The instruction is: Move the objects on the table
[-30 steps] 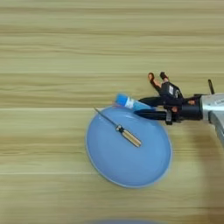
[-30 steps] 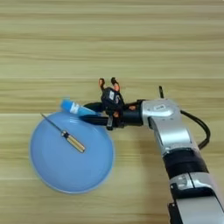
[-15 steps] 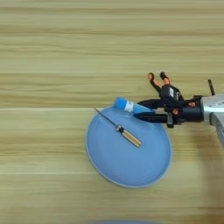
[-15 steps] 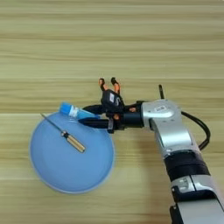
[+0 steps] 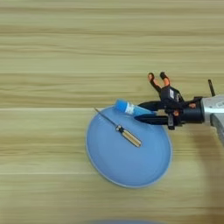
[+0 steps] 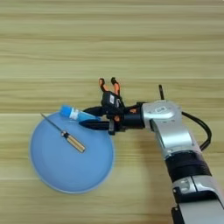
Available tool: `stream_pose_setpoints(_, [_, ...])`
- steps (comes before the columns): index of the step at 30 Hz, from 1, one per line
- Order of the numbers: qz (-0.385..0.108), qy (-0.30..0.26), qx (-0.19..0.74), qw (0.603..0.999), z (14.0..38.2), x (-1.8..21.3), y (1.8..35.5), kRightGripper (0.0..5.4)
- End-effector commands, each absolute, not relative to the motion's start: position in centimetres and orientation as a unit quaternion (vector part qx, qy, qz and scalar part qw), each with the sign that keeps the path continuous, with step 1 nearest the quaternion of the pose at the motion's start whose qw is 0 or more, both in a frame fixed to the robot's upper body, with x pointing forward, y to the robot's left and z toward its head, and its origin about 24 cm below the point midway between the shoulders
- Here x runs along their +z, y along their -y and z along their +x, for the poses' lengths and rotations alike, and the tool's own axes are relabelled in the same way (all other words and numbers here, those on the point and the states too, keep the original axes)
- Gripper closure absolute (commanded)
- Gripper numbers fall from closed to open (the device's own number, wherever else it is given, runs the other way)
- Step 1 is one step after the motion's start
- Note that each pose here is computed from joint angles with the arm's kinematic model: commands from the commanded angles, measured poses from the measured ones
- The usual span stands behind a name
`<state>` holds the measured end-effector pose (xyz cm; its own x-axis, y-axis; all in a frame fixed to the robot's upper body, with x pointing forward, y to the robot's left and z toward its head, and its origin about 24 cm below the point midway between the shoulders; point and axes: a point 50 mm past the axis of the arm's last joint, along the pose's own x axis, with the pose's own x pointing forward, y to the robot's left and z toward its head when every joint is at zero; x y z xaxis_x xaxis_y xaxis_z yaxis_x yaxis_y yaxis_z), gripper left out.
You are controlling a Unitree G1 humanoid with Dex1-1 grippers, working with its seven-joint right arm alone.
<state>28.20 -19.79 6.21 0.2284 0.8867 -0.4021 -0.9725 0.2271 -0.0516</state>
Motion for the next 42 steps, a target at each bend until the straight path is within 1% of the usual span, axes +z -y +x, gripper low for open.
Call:
stream_pose_setpoints(1, [-0.193, -0.111, 0.588, 0.778, 29.4, 9.0, 20.3, 4.01])
stream_pose_setpoints(10, [-0.204, -0.140, 0.589, 0.769, 29.3, 8.0, 20.2, 4.01])
stream_pose_setpoints(19, [-0.205, -0.150, 0.590, 0.766, 29.2, 7.4, 20.1, 4.01])
stream_pose_setpoints(20, [-0.204, -0.151, 0.591, 0.766, 29.2, 7.4, 20.1, 3.72])
stream_pose_setpoints(26, [-0.201, -0.152, 0.589, 0.768, 29.3, 7.3, 20.1, 3.04])
stream_pose_setpoints(31, [-0.192, -0.138, 0.583, 0.778, 29.6, 7.8, 20.1, 2.35])
stream_pose_setpoints(37, [-0.180, -0.114, 0.562, 0.799, 30.4, 8.7, 20.2, 1.80])
stream_pose_setpoints(42, [-0.167, -0.094, 0.532, 0.825, 31.5, 9.6, 20.5, 1.37])
